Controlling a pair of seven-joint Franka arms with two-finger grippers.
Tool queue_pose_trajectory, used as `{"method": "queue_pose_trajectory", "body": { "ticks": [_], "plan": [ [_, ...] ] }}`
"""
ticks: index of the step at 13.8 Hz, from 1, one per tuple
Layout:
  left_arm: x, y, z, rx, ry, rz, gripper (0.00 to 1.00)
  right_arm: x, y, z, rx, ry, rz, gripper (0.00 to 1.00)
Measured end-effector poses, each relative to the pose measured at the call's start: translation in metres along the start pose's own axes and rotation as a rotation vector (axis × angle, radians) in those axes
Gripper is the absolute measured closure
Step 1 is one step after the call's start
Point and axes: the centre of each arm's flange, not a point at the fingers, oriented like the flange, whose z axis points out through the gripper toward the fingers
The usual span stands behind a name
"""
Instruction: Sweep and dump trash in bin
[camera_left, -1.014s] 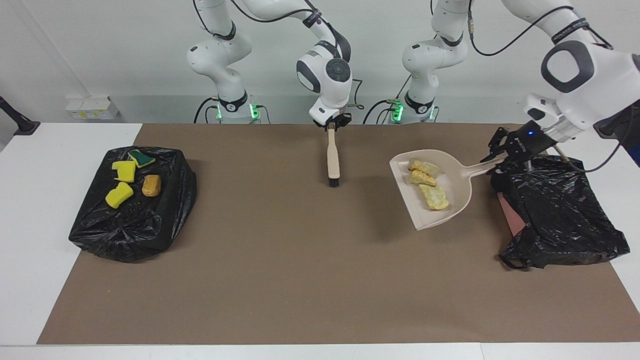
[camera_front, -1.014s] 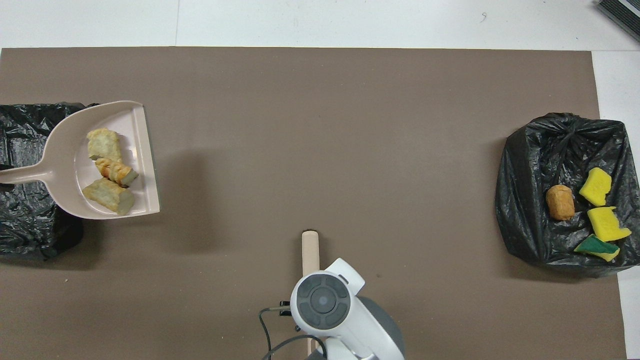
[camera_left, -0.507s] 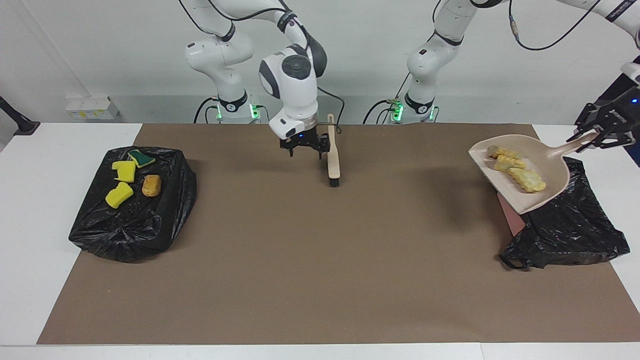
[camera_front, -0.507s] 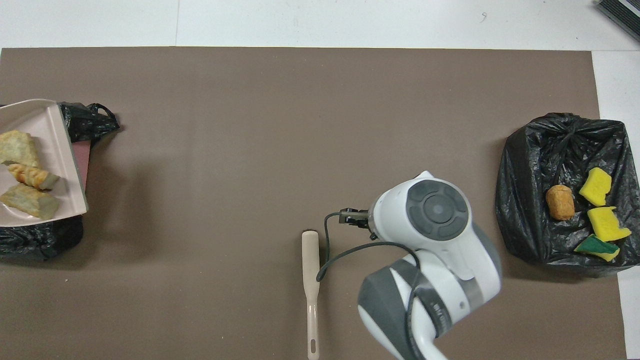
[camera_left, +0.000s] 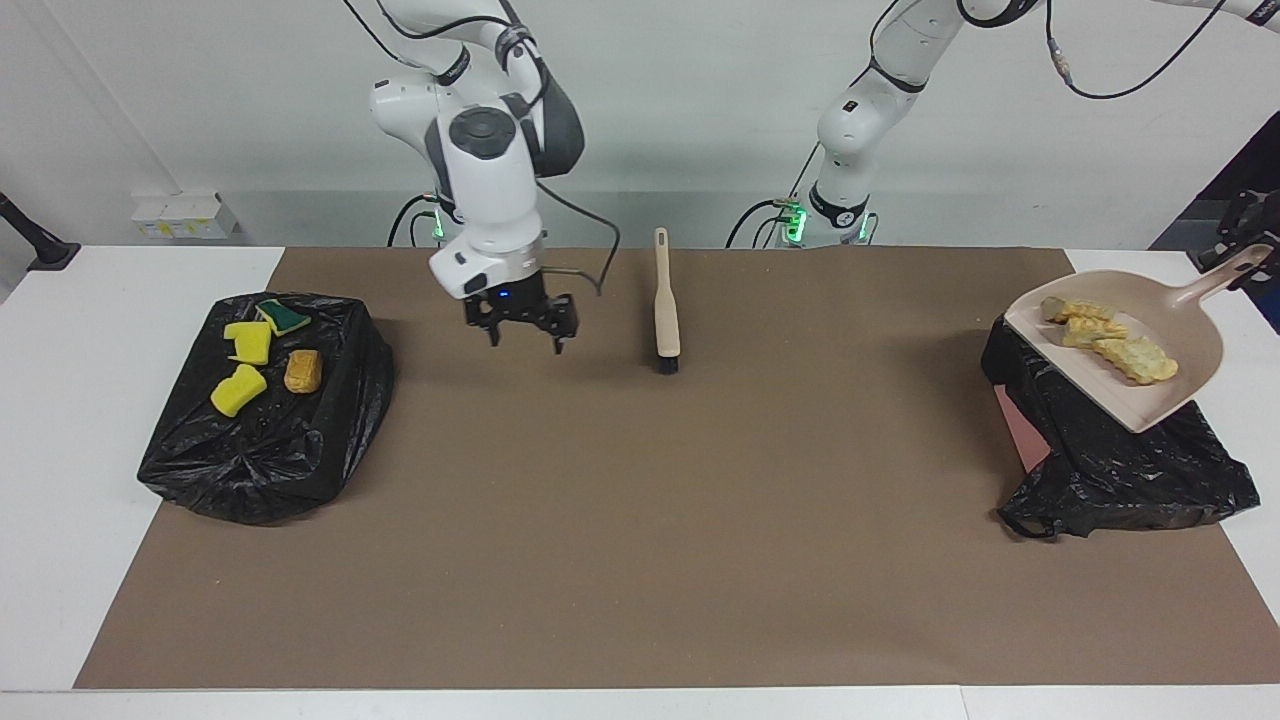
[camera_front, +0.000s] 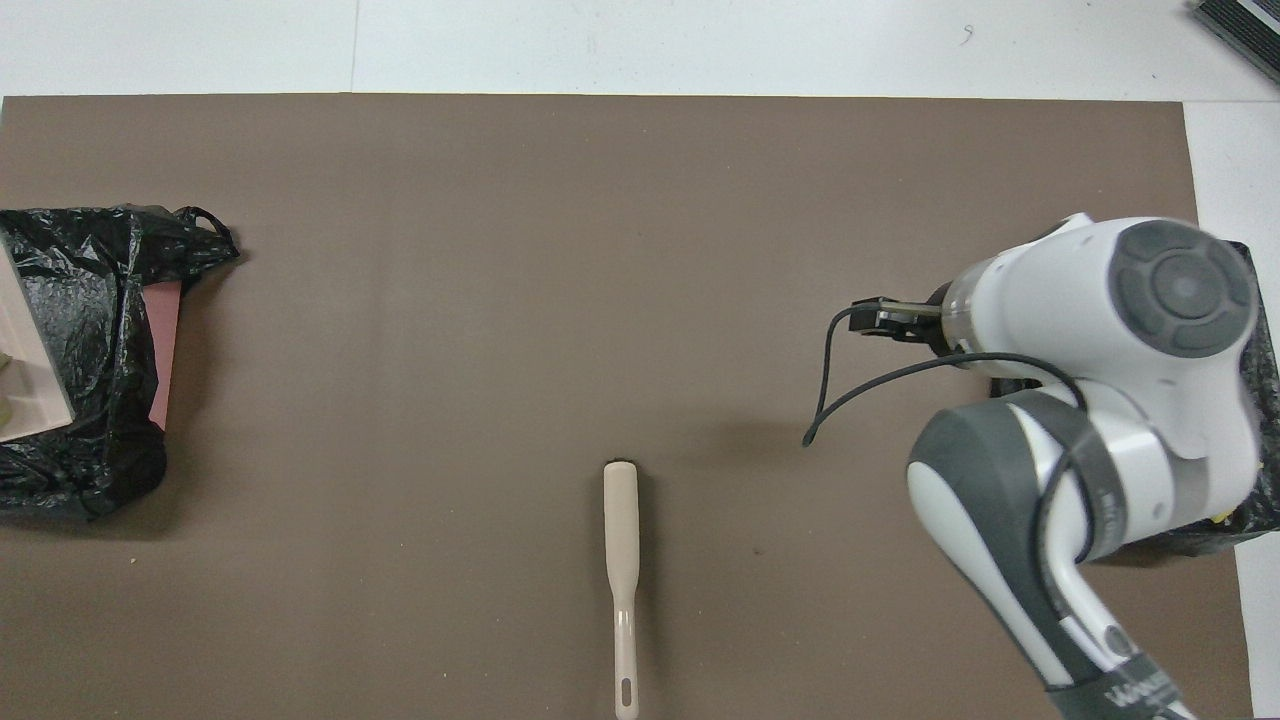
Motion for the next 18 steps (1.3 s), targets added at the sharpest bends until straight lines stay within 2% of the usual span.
{"method": "queue_pose_trajectory", "body": {
  "ticks": [3, 5, 7, 10, 13, 15, 18],
  "plan": [
    [0.006, -0.015, 0.001, 0.029, -0.175, 0.065, 0.67, 0.022, 0.048, -0.028, -0.01, 0.027, -0.007, 0.0],
    [0.033, -0.028, 0.008, 0.017, -0.325, 0.156, 0.67, 0.027, 0.073, -0.054, -0.024, 0.013, -0.049, 0.0],
    [0.071, -0.038, 0.014, 0.004, -0.432, 0.244, 0.67, 0.028, 0.095, -0.084, -0.034, -0.004, -0.073, 0.0],
    [0.102, -0.042, 0.012, 0.004, -0.533, 0.316, 0.67, 0.022, 0.116, -0.124, -0.043, -0.031, -0.088, 0.0],
    [0.121, -0.037, -0.016, 0.044, -0.628, 0.331, 0.67, 0.007, 0.127, -0.164, -0.048, -0.065, -0.077, 0.0],
    [0.134, -0.029, -0.037, 0.074, -0.654, 0.342, 0.67, -0.002, 0.134, -0.184, -0.049, -0.08, -0.073, 0.0],
    [0.166, -0.017, -0.053, 0.095, -0.645, 0.373, 0.67, -0.012, 0.146, -0.198, -0.048, -0.091, -0.064, 0.0]
  ]
}}
